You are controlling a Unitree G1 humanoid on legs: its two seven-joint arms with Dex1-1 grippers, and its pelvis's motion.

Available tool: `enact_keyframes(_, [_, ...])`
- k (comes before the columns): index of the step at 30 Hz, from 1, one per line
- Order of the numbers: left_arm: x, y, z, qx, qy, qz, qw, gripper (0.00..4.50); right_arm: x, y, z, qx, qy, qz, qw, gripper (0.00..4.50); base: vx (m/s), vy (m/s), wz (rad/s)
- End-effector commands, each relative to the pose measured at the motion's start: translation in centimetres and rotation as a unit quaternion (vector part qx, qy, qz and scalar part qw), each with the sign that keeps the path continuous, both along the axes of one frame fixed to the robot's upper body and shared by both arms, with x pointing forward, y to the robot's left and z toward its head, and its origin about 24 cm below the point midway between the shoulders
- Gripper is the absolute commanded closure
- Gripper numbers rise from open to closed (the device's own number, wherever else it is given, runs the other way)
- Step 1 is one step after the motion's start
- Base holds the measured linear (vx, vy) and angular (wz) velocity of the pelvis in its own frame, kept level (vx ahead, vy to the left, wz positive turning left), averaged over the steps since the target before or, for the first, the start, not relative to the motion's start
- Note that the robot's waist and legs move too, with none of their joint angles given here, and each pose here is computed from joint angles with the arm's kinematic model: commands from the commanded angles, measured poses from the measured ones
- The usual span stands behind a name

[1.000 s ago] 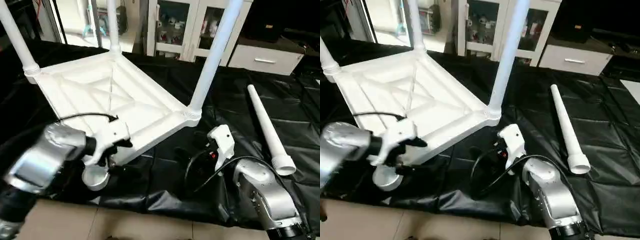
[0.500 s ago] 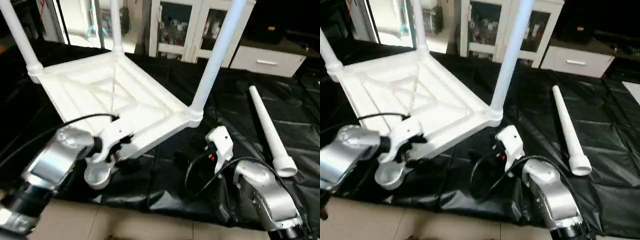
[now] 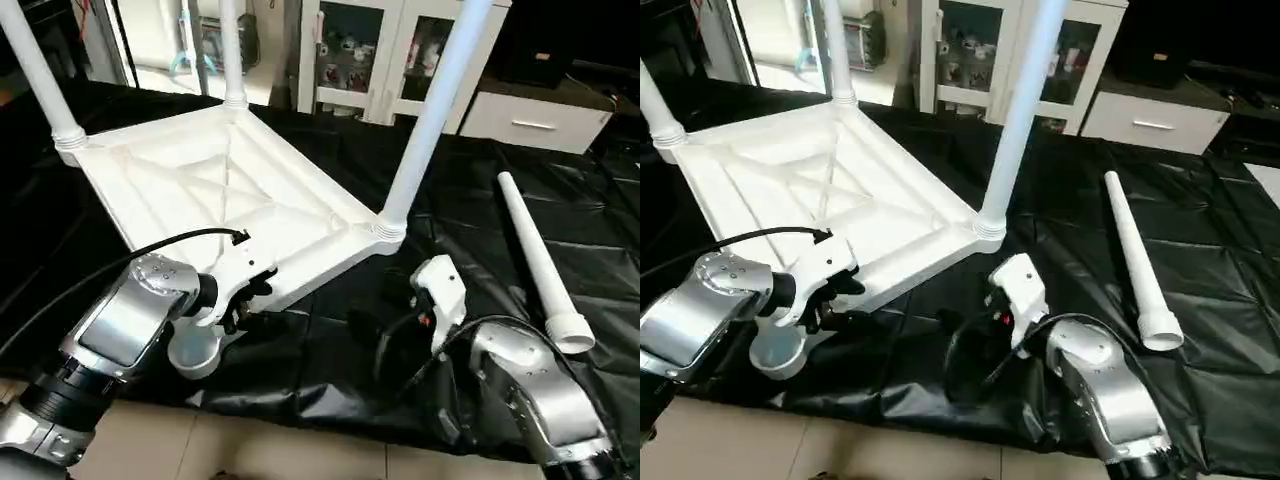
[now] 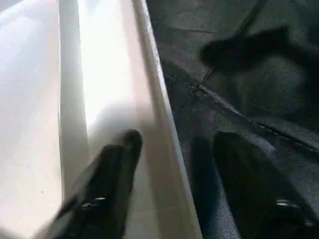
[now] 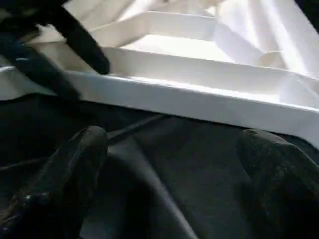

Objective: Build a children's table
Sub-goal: Rotate table base

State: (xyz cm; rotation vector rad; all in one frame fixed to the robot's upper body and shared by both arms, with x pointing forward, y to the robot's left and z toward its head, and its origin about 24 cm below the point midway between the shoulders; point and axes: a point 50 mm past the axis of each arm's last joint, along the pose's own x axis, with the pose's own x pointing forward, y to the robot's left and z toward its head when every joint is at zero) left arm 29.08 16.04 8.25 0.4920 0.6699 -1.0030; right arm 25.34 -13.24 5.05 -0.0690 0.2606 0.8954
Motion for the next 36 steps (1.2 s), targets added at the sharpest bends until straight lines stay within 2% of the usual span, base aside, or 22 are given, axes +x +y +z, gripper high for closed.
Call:
enact_keyframes(1, [0.4,-0.5,-0.1,0.000,-0.003,0.008,1.000,2.04,0.2,-0.1,0.3,-0.002,-0.005,-0.005,1.000,0.00,0.000,0.000,0.00])
enact_keyframes(5, [1.4,-1.4,-0.6,-0.017,0.004,0.045,0.999,2.36,0.7,-0.5,0.1,-0.011,-0.011,-0.032,0.999,0.00,0.000,0.000,0.00])
enact_keyframes(6, [1.4,-1.5,-0.6,-0.017,0.005,0.047,0.999,2.61,0.7,-0.5,0.1,-0.012,-0.011,-0.033,0.999,0.00,0.000,0.000,0.00])
enact_keyframes(9, [2.0,-1.9,-0.9,-0.014,0.004,0.062,0.998,2.72,0.8,-0.8,0.1,-0.018,-0.014,-0.041,0.999,0.00,0.000,0.000,0.00])
enact_keyframes(11, [2.4,-2.3,-0.9,-0.016,0.004,0.068,0.998,3.03,0.8,-1.0,0.1,-0.019,-0.015,-0.047,0.999,0.00,0.000,0.000,0.00])
enact_keyframes(17, [3.5,-3.4,-1.2,-0.019,0.002,0.079,0.997,3.56,0.7,-1.4,0.0,-0.024,-0.016,-0.058,0.998,0.00,0.000,0.000,0.00])
enact_keyframes(23, [5.5,-6.1,-1.4,-0.040,-0.010,0.104,0.994,4.06,0.8,-1.6,-0.3,-0.033,-0.017,-0.068,0.997,0.00,0.000,0.000,0.00])
enact_keyframes(26, [5.9,-6.8,-1.4,-0.046,-0.016,0.107,0.993,4.26,0.8,-1.6,-0.3,-0.036,-0.017,-0.070,0.997,0.00,0.000,0.000,0.00])
enact_keyframes(27, [6.8,-8.2,-0.9,-0.065,-0.037,0.119,0.990,4.36,0.9,-1.6,-0.4,-0.038,-0.017,-0.072,0.997,0.00,0.000,0.000,0.00])
enact_keyframes(31, [8.0,-10.1,0.0,-0.107,-0.083,0.148,0.980,4.45,0.9,-1.6,-0.4,-0.040,-0.017,-0.073,0.996,0.00,0.000,0.000,0.00])
enact_keyframes(33, [8.1,-11.7,0.4,-0.152,-0.087,0.145,0.974,4.48,0.8,-1.6,-0.6,-0.045,-0.016,-0.072,0.996,0.00,0.000,0.000,0.00])
enact_keyframes(35, [8.1,-12.4,0.5,-0.170,-0.080,0.141,0.972,4.48,0.8,-1.5,-0.7,-0.049,-0.015,-0.070,0.996,0.00,0.000,0.000,0.00])
enact_keyframes(36, [8.0,-12.9,0.4,-0.174,-0.077,0.139,0.972,4.21,0.7,-1.5,-0.8,-0.050,-0.015,-0.070,0.996,0.00,0.000,0.000,0.00])
